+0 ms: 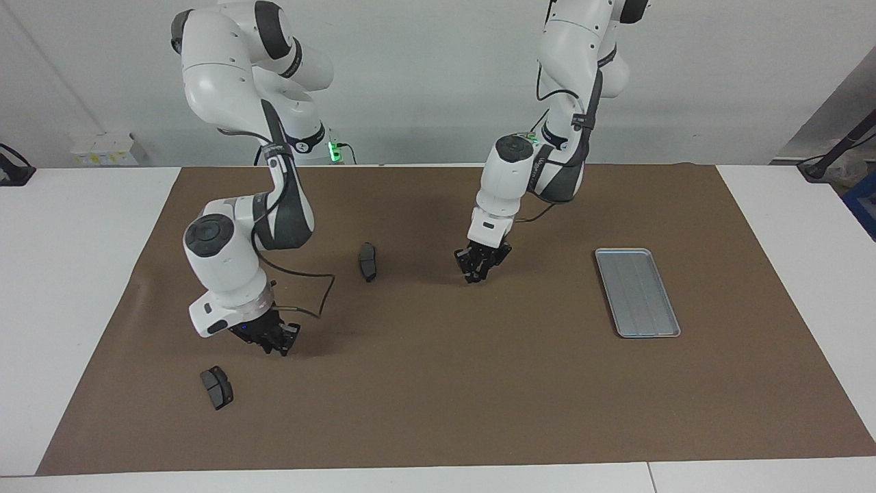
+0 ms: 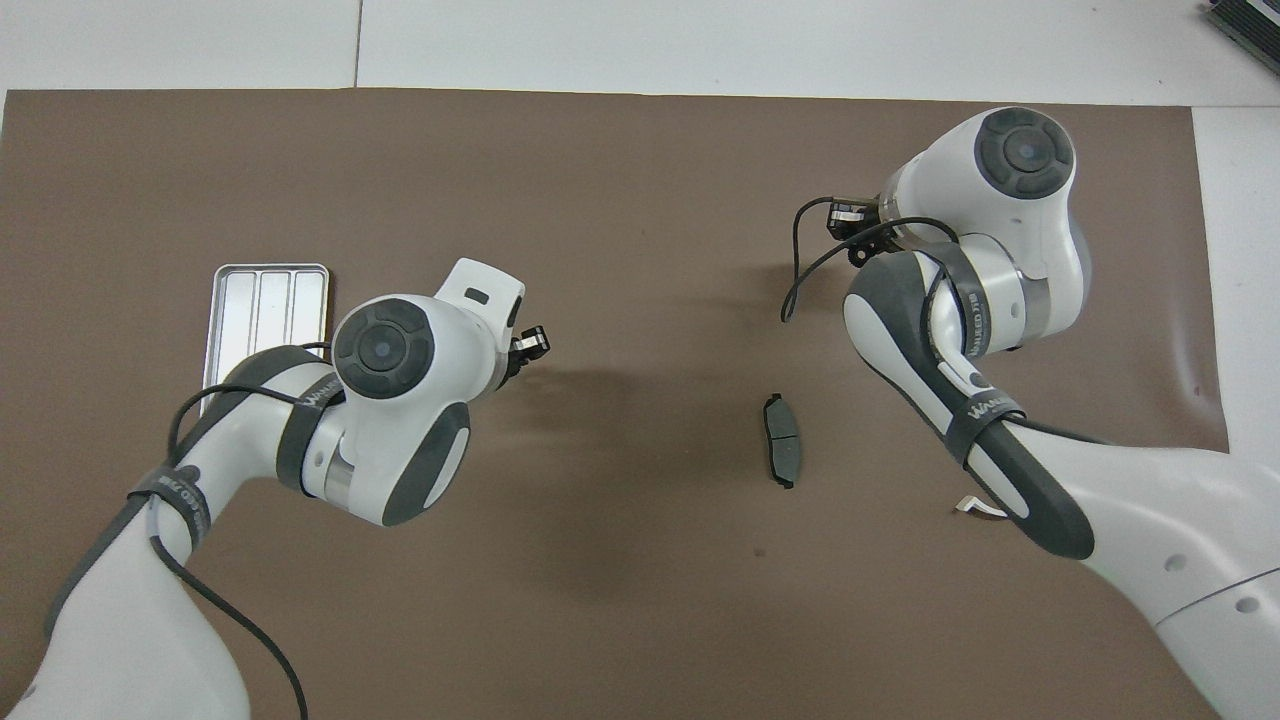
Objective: Place bearing gear from tray to pile
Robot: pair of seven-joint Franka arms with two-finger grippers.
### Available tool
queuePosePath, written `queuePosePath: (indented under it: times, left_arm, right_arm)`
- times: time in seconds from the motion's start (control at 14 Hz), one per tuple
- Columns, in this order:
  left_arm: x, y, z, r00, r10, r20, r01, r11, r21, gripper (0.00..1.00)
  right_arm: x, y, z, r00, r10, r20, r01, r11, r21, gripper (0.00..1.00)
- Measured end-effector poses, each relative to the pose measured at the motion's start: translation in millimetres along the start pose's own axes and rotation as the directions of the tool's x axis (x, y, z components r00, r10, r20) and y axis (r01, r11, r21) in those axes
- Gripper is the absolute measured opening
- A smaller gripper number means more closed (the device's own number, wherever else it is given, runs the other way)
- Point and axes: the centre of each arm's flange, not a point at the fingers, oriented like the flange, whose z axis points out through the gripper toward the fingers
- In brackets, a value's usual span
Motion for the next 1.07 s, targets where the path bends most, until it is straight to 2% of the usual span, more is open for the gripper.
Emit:
queuePosePath:
  times: [0.07,0.29,0.43,0.64,0.79,0.93,1.07]
  left_arm:
    - [-5,3,3,1.000,-0.001,-0.001,0.001,1.000,-0.007,0.41]
    - [-4,7,2,1.000,-0.006,-0.008,0.005,1.000,-0.016,0.76]
    - [15,7,-8,0.999,-0.028,-0.029,0.028,0.999,-0.029,0.99]
    - [93,-21,-44,0.995,-0.090,-0.044,0.091,0.996,0.017,1.00]
    - [153,-59,-79,0.996,-0.090,-0.023,0.091,0.993,0.071,1.00]
    - [193,-97,-106,0.998,-0.065,0.026,0.063,0.996,0.069,1.00]
    - [214,-135,-122,0.997,0.001,0.080,-0.006,0.998,0.065,1.00]
  right_arm:
    - [2,9,3,1.000,-0.005,0.003,0.005,1.000,0.001,0.32]
    - [1,16,12,1.000,-0.007,0.012,0.007,1.000,0.001,0.32]
    - [0,13,13,1.000,-0.023,0.012,0.023,1.000,0.004,0.49]
    - [2,8,6,0.998,-0.065,-0.005,0.065,0.998,0.010,0.84]
    - [1,-5,-7,0.996,-0.085,-0.024,0.086,0.996,0.015,1.00]
    - [-4,-30,-21,0.992,-0.121,-0.044,0.122,0.992,0.020,1.00]
    - [-12,-60,-31,0.987,-0.149,-0.057,0.151,0.988,0.027,1.00]
